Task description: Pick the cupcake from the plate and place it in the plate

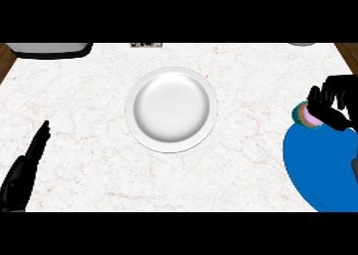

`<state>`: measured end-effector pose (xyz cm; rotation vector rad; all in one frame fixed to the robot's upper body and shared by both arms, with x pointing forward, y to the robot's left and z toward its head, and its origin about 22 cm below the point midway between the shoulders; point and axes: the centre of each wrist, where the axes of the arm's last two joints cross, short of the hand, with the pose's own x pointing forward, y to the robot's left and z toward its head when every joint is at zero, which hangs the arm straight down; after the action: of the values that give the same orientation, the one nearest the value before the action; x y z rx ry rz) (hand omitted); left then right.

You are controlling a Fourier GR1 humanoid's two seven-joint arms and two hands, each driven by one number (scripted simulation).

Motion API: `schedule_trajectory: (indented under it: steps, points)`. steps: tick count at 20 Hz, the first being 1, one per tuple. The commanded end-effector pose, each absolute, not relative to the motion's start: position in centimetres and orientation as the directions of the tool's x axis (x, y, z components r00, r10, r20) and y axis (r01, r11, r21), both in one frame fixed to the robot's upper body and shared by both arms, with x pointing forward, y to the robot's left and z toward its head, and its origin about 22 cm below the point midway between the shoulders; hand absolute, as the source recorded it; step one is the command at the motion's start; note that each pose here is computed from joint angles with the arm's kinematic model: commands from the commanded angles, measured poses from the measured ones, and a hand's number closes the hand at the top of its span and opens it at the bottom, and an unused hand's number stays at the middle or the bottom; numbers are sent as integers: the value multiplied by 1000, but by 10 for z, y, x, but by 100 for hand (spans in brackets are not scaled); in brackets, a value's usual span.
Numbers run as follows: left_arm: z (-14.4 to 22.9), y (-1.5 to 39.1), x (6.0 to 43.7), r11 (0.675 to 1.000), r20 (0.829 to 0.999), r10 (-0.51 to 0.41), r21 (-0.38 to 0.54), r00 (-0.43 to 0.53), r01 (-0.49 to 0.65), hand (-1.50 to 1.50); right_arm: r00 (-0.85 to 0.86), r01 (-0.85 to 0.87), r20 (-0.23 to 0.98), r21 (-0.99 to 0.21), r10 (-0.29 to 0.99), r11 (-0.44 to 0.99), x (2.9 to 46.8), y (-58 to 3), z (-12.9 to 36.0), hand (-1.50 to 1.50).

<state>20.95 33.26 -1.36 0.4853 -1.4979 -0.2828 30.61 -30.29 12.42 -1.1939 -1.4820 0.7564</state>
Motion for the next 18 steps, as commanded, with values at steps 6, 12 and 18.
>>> schedule_trajectory:
  steps: [6,12,18]
  points:
    - [-2,343,210,883,888,-457,459,45,-98,0,-254,275,426,-829,868,487,270,-217,190,150]
    - [-10,325,220,879,884,-464,467,52,-92,0,-305,229,451,-820,839,524,292,-152,204,150]
    - [-13,343,207,874,879,-476,476,30,-94,0,-267,139,519,-813,812,566,329,-108,196,150]
